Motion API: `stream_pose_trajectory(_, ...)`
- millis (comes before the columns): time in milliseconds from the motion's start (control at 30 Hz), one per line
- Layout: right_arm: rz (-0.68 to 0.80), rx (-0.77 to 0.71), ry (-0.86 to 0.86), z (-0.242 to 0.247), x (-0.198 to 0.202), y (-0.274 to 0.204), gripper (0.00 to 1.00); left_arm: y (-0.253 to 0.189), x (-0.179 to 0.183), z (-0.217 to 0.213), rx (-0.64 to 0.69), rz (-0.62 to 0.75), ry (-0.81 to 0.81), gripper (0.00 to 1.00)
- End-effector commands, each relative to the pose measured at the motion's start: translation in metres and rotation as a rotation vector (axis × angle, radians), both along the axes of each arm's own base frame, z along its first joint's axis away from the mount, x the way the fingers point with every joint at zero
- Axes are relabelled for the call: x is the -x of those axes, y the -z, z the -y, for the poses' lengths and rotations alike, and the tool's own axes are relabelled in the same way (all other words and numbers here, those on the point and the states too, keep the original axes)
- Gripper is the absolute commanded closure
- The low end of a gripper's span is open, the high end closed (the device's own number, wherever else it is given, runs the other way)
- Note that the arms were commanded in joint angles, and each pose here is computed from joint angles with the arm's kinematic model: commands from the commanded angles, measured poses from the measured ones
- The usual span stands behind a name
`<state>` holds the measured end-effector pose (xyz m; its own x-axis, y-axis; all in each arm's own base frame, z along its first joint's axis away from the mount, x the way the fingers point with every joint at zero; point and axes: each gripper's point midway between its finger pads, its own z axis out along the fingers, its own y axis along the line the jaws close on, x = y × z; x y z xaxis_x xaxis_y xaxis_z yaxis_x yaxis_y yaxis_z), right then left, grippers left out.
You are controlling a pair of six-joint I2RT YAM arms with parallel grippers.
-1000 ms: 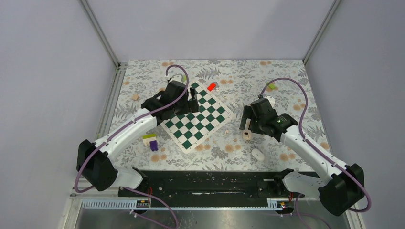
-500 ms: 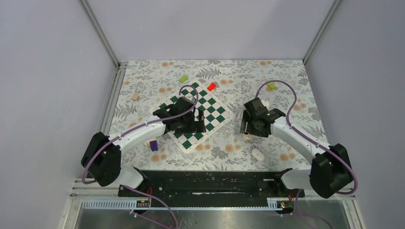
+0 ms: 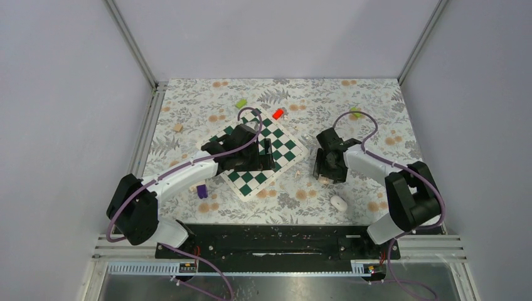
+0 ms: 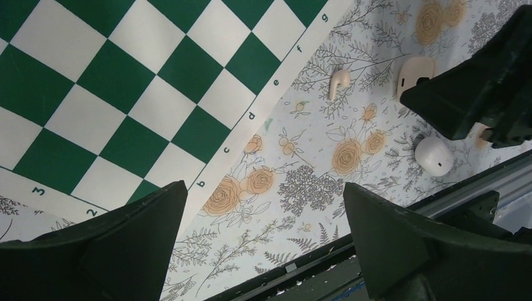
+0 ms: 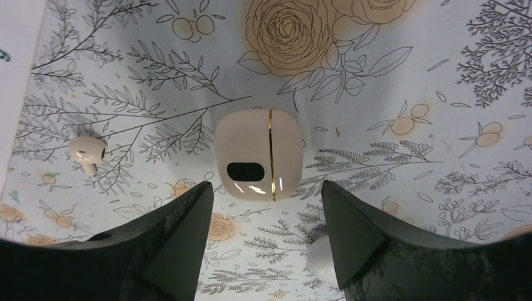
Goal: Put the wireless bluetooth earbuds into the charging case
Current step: Pick up the charging case at the center of the board.
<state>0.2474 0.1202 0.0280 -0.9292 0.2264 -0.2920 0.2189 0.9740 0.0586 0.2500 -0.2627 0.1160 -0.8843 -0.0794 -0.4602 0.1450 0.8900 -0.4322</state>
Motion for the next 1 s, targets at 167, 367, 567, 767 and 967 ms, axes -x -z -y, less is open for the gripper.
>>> stream_pose_trajectory(167,0.008,-0.017,0.001,-0.012,-0.021,0.006,0.43,-0.032,-0.014,0.017,0.086,0.08,0.0,0.01)
stream_pose_trajectory(367,0.02,-0.044,-0.021,-0.016,-0.022,-0.004,0.65,-0.036,-0.014,0.019,0.094,0.09,0.008,0.01)
stream_pose_trajectory(567,0.098,-0.309,-0.134,-0.054,-0.008,-0.042,0.66,-0.041,-0.015,0.025,0.144,0.075,-0.026,0.01)
stream_pose_trajectory(767,0.242,-0.572,-0.301,-0.09,0.012,-0.092,0.68,-0.061,-0.012,0.061,0.326,0.014,0.033,0.09)
stream_pose_trajectory(967,0.299,-0.557,-0.438,-0.104,0.031,-0.117,0.68,-0.073,-0.008,0.089,0.469,-0.074,0.08,0.15)
